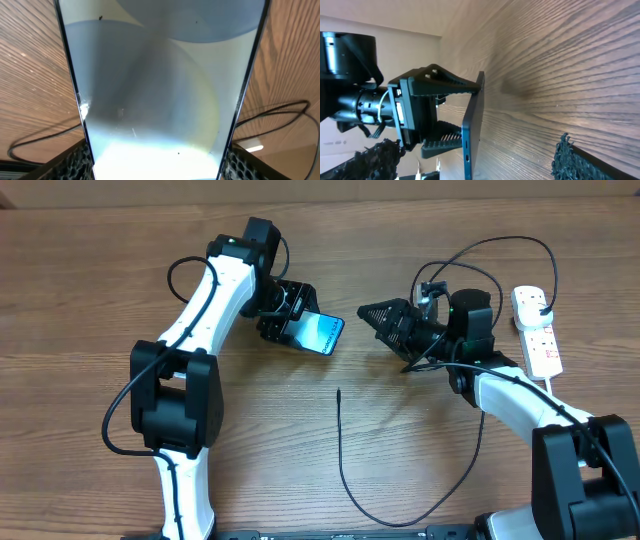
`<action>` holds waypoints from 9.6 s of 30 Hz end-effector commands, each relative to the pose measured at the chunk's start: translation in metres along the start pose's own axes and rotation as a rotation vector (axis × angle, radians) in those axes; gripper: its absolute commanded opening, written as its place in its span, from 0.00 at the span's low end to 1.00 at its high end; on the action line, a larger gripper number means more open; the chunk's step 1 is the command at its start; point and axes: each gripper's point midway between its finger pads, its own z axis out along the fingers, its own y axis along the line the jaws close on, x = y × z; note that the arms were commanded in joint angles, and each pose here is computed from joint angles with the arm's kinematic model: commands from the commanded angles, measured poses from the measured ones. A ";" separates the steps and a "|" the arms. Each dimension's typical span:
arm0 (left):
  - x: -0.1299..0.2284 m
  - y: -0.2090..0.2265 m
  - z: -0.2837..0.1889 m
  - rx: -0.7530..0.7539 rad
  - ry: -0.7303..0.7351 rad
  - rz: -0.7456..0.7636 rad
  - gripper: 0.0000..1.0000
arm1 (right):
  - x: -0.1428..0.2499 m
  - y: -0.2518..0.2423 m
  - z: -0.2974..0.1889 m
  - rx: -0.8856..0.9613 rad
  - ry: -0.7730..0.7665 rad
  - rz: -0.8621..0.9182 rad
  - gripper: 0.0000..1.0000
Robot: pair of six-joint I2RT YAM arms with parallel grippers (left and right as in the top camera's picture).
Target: Plug charger to phone and switch on socket
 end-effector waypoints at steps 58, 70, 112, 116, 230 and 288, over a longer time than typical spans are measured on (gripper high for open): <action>0.085 -0.019 0.031 0.022 0.110 0.118 0.04 | 0.032 -0.009 0.031 0.166 0.006 -0.127 0.53; 0.091 -0.019 0.034 0.021 0.113 0.133 0.04 | 0.031 -0.010 0.031 0.174 0.001 -0.125 0.39; 0.091 -0.030 0.034 0.065 0.107 0.162 0.04 | 0.033 -0.015 0.030 0.196 0.006 -0.112 0.22; 0.091 -0.030 0.034 0.065 0.107 0.161 0.04 | 0.033 -0.019 0.029 0.214 0.001 -0.106 0.20; 0.055 -0.053 -0.115 0.373 -0.334 0.249 1.00 | 0.003 0.123 0.003 -0.372 0.185 0.851 0.04; 0.070 -0.085 -0.083 0.489 -0.228 0.509 0.86 | -0.024 0.125 -0.007 -0.437 0.073 0.834 0.04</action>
